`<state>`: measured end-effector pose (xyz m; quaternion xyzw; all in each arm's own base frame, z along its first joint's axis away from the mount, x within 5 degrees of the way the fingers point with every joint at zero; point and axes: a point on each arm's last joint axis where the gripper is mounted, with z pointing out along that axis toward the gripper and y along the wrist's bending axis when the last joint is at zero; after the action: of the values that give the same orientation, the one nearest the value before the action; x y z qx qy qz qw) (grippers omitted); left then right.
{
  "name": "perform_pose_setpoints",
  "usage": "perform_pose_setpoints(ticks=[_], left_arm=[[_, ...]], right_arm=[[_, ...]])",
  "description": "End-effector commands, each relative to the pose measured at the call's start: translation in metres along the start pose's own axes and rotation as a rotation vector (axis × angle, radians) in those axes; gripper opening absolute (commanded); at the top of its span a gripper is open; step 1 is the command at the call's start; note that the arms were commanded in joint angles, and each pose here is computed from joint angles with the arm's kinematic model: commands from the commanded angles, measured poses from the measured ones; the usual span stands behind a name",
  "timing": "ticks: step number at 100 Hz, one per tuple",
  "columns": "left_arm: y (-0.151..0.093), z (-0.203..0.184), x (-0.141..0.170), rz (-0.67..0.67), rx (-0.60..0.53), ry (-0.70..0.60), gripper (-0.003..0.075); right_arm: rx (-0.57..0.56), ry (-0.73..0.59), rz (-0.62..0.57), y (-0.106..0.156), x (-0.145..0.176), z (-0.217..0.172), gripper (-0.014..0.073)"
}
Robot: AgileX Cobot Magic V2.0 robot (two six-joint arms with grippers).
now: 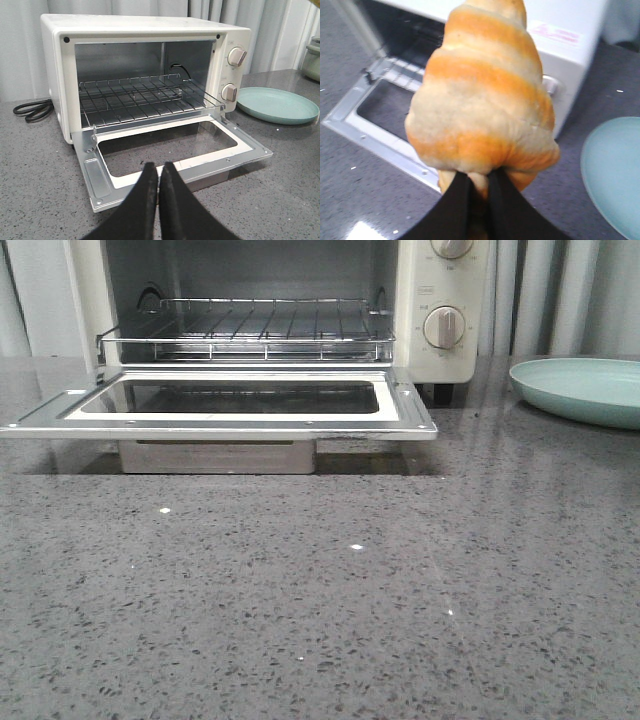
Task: Put bread in oven
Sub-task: 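Carry the croissant into the oven above the wire rack with the right gripper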
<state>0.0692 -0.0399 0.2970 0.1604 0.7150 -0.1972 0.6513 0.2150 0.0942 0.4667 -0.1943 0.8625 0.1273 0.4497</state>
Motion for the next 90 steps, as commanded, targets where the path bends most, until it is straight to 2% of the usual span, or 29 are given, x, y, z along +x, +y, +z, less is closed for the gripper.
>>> perform_pose_setpoints(ticks=[1, 16, 32, 61, 90], left_arm=[[0.001, -0.001, -0.016, -0.009, -0.014, -0.101, -0.0021], [0.001, -0.001, -0.016, -0.009, -0.014, -0.101, -0.0021], [0.001, -0.001, -0.016, -0.009, -0.014, -0.101, -0.0021], [0.001, -0.001, -0.016, -0.011, -0.013, -0.101, -0.0021], [0.001, -0.001, -0.016, -0.011, -0.013, -0.101, -0.0021]], right_arm=[[-0.084, -0.093, -0.050, 0.022, -0.012, -0.003, -0.0057], [-0.176, -0.056, -0.137, 0.051, -0.012, 0.027, -0.0057], [-0.178, -0.005, -0.191, 0.060, -0.012, 0.075, -0.0057], [-0.085, 0.043, -0.285, 0.060, -0.033, 0.154, -0.0057], [0.087, 0.042, -0.456, 0.050, -0.047, 0.207, -0.0057]])
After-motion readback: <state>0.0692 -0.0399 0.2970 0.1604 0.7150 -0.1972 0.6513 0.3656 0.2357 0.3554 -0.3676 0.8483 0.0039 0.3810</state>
